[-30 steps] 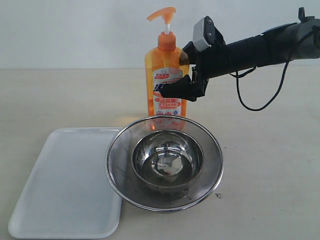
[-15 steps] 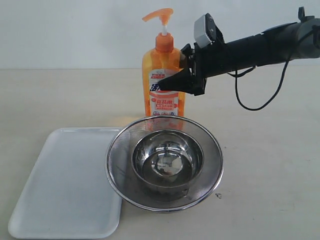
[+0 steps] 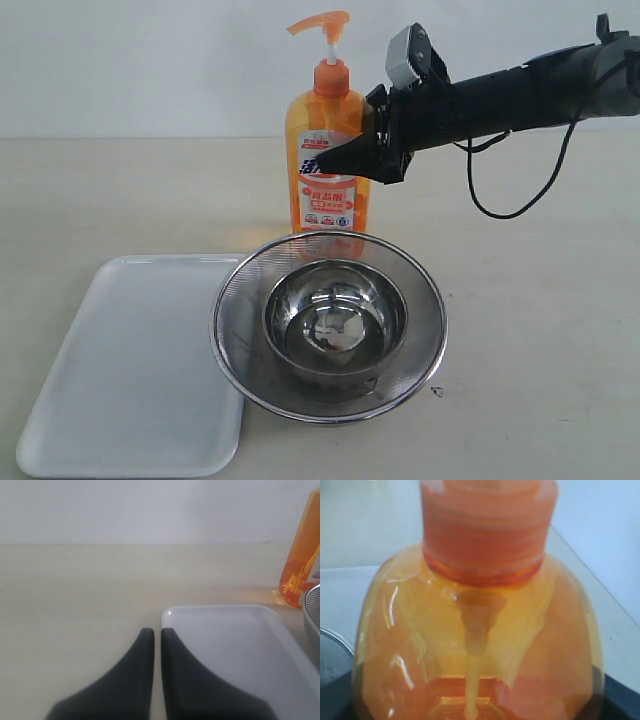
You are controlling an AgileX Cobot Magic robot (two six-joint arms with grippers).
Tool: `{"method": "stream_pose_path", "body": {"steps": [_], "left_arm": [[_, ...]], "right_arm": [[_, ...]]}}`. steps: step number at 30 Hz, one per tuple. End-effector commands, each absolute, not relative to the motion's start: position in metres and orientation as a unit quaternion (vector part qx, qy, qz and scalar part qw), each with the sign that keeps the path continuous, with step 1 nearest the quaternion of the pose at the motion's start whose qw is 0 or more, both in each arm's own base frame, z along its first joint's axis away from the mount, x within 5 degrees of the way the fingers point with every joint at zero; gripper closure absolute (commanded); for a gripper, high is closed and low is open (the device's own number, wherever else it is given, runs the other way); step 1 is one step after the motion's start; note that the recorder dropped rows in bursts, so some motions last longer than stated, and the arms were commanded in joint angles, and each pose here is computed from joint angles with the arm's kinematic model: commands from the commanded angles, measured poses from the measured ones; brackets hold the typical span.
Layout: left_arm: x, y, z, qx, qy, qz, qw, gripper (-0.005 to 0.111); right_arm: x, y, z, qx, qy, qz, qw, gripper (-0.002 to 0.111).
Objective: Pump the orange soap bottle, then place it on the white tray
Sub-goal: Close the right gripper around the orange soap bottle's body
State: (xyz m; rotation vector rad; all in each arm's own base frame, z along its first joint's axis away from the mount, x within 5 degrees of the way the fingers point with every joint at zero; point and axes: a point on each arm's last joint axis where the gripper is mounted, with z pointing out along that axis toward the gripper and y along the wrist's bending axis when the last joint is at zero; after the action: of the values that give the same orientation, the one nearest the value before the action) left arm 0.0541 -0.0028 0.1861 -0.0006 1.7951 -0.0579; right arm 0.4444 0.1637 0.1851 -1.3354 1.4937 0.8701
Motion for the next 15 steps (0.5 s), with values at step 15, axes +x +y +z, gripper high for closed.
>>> {"method": "stream_pose_path", "body": {"steps": [15], "left_arm": [[0.054,-0.003,0.185,-0.005,0.782,-0.029,0.623,0.102]], "right_arm": [[0.457,0.149,0.204,-0.511,0.637,0.286,0.501,0.108]]}}
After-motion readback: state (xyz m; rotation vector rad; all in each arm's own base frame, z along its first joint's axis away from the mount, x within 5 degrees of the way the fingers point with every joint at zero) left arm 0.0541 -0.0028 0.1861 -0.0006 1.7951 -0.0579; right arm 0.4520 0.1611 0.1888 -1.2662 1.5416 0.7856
